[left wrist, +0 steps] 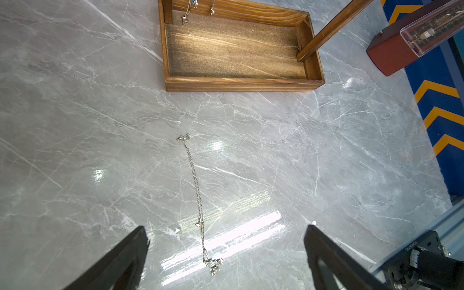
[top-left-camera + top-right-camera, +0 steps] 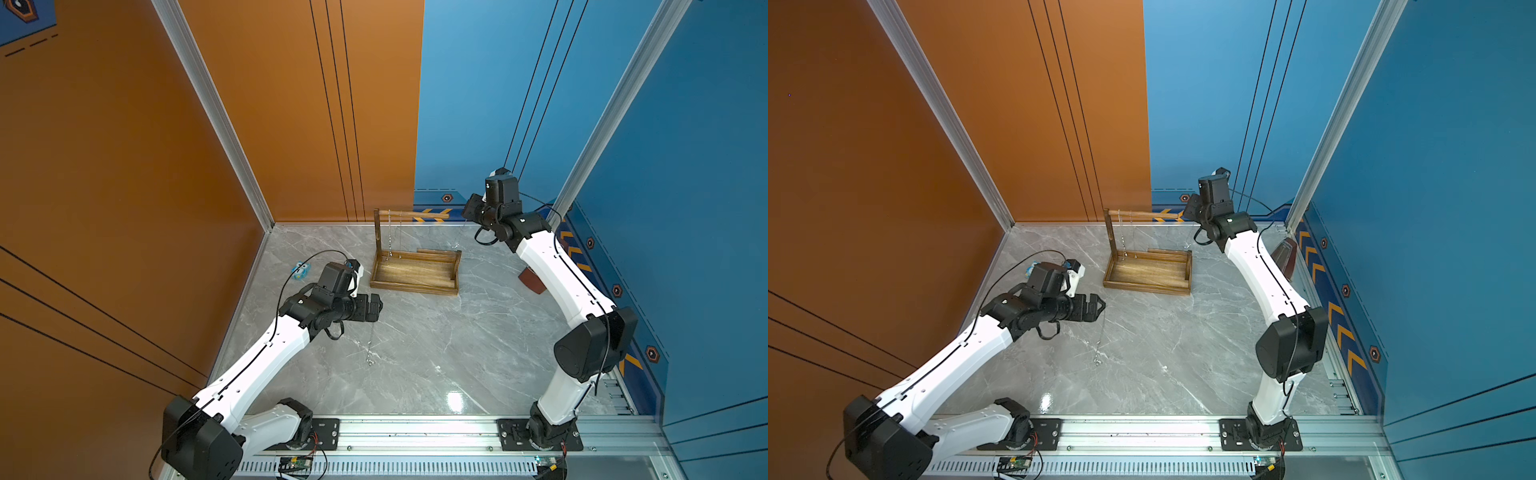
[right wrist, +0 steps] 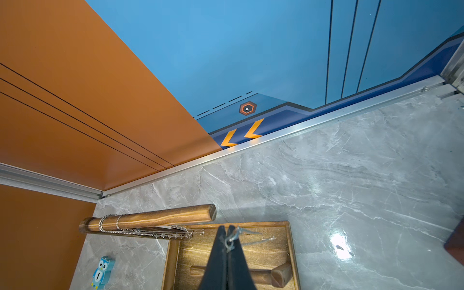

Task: Take the necklace off the jewelry display stand
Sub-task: Take off the necklace from the stand.

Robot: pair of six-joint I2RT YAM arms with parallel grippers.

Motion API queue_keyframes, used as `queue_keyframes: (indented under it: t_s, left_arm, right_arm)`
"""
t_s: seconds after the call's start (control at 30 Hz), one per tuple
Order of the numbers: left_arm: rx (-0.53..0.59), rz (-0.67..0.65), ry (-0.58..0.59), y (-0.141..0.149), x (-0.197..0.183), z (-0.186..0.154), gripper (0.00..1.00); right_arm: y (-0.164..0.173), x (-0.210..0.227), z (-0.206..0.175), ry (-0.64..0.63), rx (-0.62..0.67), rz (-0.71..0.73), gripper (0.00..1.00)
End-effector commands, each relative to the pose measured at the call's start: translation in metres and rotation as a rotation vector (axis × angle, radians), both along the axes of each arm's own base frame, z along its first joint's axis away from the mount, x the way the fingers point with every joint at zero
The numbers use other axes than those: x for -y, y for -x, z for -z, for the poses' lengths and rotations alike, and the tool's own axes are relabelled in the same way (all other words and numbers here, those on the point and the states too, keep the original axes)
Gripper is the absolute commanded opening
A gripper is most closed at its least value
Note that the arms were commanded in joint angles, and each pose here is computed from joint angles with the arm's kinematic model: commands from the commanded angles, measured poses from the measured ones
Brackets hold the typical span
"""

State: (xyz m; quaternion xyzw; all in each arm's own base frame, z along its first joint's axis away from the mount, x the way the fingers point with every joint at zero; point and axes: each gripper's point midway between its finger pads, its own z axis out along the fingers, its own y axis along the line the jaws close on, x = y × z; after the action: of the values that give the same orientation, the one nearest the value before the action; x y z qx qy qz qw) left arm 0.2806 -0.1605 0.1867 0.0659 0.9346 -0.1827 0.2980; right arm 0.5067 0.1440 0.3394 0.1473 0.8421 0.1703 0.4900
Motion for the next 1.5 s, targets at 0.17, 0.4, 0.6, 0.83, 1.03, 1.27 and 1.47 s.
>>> queue_keyframes:
  t_s: [0.17, 0.4, 0.6, 0.83, 1.03, 1.27, 1.47]
  left_arm:
    - [0.056, -0.017, -0.041, 0.002, -0.010, -0.007, 0.99]
    - [0.119, 0.052, 0.046, 0.005, 0.006, -0.021, 0.98]
    - [0.172, 0.226, 0.162, 0.020, 0.041, -0.039, 0.98]
    - [0.193, 0.491, 0.214, 0.054, 0.093, -0.053, 0.98]
    - [0.186, 0.584, 0.235, 0.050, 0.136, -0.072, 0.98]
    - [0.223, 0.630, 0.293, 0.023, 0.181, -0.079, 0.95]
    - [0.223, 0.746, 0.374, 0.020, 0.213, -0.084, 0.99]
  right_arm:
    - [0.031, 0.008, -0.033, -0.018, 0.044, -0.052, 0.00]
    - [0.071, 0.014, -0.050, -0.014, 0.067, -0.094, 0.00]
    - [0.107, 0.011, -0.059, -0.036, 0.063, -0.176, 0.00]
    - [0.145, 0.004, -0.048, -0.068, 0.024, -0.272, 0.00]
    - [0.175, -0.009, -0.037, -0.106, -0.015, -0.387, 0.00]
    - [0.209, -0.021, -0.020, -0.136, -0.047, -0.485, 0.00]
    - [0.230, -0.032, -0.009, -0.157, -0.071, -0.557, 0.00]
